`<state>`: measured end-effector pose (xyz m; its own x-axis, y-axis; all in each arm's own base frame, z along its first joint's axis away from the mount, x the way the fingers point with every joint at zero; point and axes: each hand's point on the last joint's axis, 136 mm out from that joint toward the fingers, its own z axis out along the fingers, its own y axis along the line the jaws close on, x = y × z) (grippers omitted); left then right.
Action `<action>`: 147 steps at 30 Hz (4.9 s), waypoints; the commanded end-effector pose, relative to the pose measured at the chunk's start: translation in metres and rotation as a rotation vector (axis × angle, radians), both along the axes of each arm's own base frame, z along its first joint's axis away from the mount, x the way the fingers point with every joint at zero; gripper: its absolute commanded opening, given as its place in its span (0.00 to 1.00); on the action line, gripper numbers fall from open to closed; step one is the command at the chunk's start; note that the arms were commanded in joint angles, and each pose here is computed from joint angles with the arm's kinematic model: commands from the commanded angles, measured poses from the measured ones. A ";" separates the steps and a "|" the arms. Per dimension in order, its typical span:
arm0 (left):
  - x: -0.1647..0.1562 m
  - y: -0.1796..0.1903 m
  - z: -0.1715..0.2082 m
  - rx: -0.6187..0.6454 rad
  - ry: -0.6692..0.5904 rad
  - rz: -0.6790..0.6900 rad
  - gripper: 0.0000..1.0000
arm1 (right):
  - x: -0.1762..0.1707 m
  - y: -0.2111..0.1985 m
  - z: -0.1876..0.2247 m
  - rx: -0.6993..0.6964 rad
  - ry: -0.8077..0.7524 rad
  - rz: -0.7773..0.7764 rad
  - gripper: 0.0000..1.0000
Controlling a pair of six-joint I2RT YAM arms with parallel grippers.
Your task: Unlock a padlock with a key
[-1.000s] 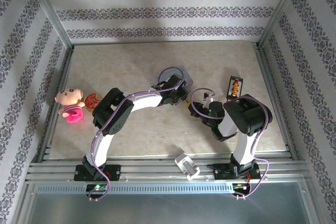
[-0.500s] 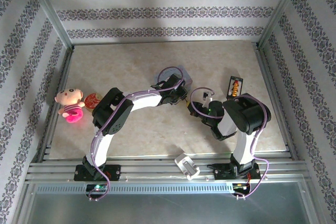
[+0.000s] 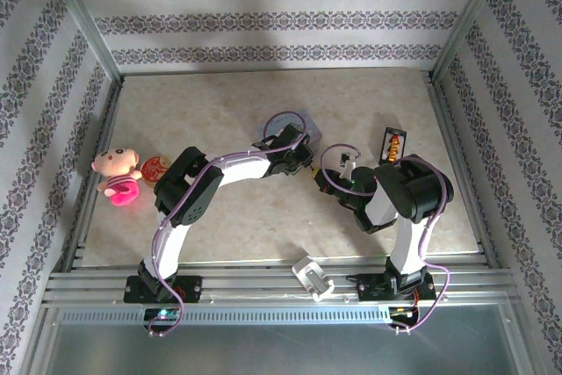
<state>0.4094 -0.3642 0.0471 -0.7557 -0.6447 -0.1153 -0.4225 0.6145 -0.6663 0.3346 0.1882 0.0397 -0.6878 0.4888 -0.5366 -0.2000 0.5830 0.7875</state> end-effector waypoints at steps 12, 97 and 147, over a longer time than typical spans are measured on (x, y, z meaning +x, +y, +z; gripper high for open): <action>-0.013 -0.002 -0.006 -0.044 0.058 -0.015 0.00 | -0.005 0.004 0.014 0.020 -0.042 0.029 0.00; -0.022 -0.013 0.001 -0.116 0.067 -0.022 0.00 | -0.009 -0.025 0.027 0.143 0.033 -0.025 0.00; -0.021 -0.014 0.002 -0.147 0.052 -0.022 0.00 | -0.002 -0.008 0.026 0.155 0.040 -0.004 0.00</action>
<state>0.4045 -0.3709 0.0559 -0.7640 -0.6395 -0.0855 -0.3876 0.5609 -0.7316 0.3294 0.1747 0.0504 -0.7230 0.5667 -0.3950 -0.1135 0.4666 0.8772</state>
